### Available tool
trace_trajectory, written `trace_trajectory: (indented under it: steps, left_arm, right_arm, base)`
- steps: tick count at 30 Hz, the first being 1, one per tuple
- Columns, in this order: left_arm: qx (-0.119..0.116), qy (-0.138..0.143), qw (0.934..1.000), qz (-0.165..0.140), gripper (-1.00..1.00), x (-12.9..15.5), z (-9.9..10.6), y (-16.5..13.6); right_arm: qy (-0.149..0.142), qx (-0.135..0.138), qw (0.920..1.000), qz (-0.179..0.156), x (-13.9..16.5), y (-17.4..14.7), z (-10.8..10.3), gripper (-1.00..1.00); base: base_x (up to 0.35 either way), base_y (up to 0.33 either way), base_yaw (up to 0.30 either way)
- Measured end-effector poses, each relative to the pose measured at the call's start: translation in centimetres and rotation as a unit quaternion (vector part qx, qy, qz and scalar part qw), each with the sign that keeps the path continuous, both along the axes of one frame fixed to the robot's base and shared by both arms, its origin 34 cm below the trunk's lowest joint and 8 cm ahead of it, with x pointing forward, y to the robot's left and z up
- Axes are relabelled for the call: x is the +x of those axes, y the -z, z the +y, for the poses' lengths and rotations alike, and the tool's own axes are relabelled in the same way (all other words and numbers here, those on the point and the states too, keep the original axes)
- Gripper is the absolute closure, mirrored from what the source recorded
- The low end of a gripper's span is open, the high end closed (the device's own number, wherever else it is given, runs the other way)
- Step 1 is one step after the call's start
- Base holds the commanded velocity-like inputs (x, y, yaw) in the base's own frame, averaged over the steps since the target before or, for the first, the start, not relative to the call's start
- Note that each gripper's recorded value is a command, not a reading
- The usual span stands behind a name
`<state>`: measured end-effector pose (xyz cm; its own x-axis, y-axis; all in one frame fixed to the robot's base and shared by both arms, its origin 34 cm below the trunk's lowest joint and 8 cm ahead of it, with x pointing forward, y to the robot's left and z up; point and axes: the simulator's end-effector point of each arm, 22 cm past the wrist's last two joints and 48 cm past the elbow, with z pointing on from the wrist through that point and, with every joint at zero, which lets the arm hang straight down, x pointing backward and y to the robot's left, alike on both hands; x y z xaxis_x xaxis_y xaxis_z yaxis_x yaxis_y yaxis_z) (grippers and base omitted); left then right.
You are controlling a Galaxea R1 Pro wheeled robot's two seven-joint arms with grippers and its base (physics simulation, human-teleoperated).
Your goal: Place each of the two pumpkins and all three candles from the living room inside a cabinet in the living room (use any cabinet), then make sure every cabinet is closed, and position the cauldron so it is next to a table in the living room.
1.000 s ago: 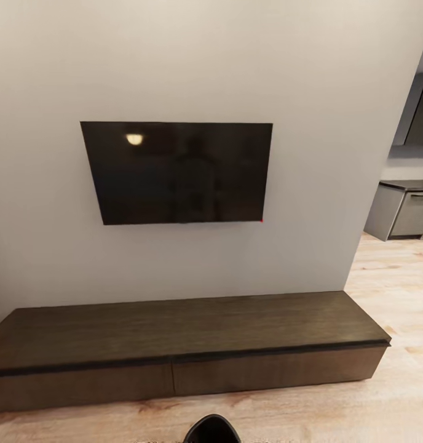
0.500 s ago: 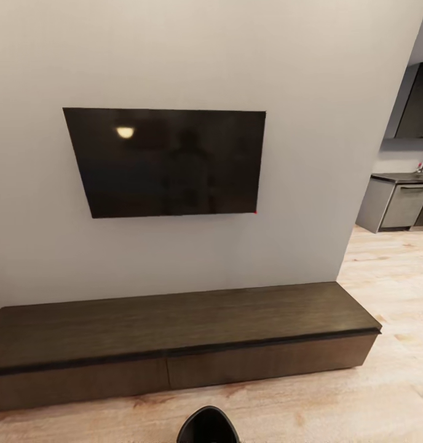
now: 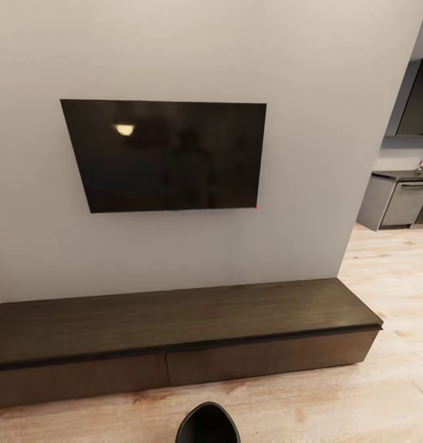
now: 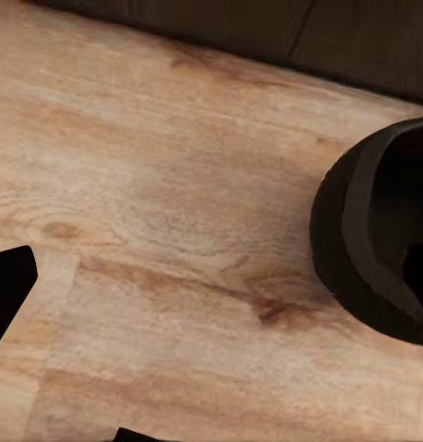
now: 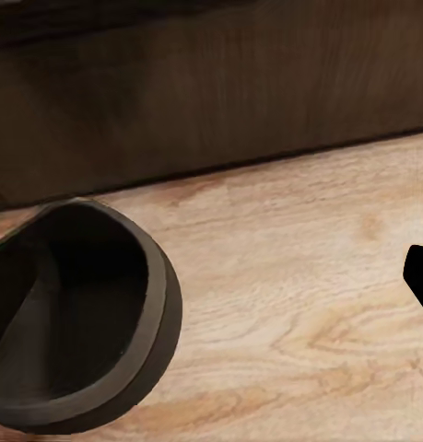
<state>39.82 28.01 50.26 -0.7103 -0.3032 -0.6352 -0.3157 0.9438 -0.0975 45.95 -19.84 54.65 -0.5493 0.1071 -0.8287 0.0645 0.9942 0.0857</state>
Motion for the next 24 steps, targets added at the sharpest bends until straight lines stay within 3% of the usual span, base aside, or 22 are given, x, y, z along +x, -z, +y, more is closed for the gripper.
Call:
trace_trajectory:
  steps: [2, 4, 7, 9, 12, 15, 16, 18, 21, 24]
  left_arm:
    - [-0.004, -0.005, 0.9986, 0.053, -1.00, 1.2, 0.1, -0.1]
    - [0.003, -0.008, 0.9939, 0.110, -1.00, 2.1, 0.5, -1.1]
    - [0.006, -0.011, 0.9930, 0.117, -1.00, 3.9, 0.5, -2.7]
    - [-0.006, -0.013, 0.9942, 0.107, -1.00, 5.5, -1.2, -4.2]
    - [-0.019, -0.009, 0.9949, 0.099, -1.00, 6.9, -3.0, -4.7]
    - [-0.029, -0.007, 0.9961, 0.083, -1.00, 8.5, -4.0, -5.5]
    - [-0.035, 0.000, 0.9946, 0.098, -1.00, 8.1, -4.6, -5.1]
    - [-0.038, 0.006, 0.9918, 0.122, -1.00, 6.8, -5.2, -3.6]
    - [-0.030, 0.041, 0.9914, 0.120, -1.00, 7.0, -7.3, -3.2]
    - [-0.026, 0.051, 0.9926, 0.107, -1.00, 7.8, -7.6, -3.5]
  right_arm:
    - [0.009, 0.012, 0.9996, -0.023, 3.5, -1.8, 1.3, -1.00]
    - [0.015, 0.019, 0.9995, -0.018, 7.7, -3.0, 2.6, -1.00]
    - [0.019, 0.016, 0.9996, 0.010, 11.3, -3.4, 3.2, -1.00]
    - [0.018, 0.004, 0.9978, 0.064, 14.0, -3.4, 3.0, -1.00]
    - [0.009, -0.003, 0.9939, 0.110, 14.9, -2.8, 3.1, -1.00]
    - [0.004, -0.008, 0.9910, 0.134, 14.9, -2.1, 3.2, -1.00]
    - [-0.007, -0.011, 0.9843, 0.176, 13.1, -0.3, 3.5, -1.00]
    - [-0.013, -0.013, 0.9788, 0.204, 11.4, 1.5, 3.7, -1.00]
    - [-0.017, -0.016, 0.9761, 0.216, 10.6, 2.6, 3.8, -1.00]
    - [-0.018, -0.017, 0.9756, 0.218, 10.4, 3.3, 3.8, -1.00]
  base:
    - [0.000, 0.000, 0.000]
    - [0.000, 0.000, 0.000]
    - [0.000, 0.000, 0.000]
    - [0.000, 0.000, 0.000]
    - [0.000, 0.000, 0.000]
    - [0.000, 0.000, 0.000]
    - [0.000, 0.000, 0.000]
    - [0.000, 0.000, 0.000]
    - [0.000, 0.000, 0.000]
    - [0.000, 0.000, 0.000]
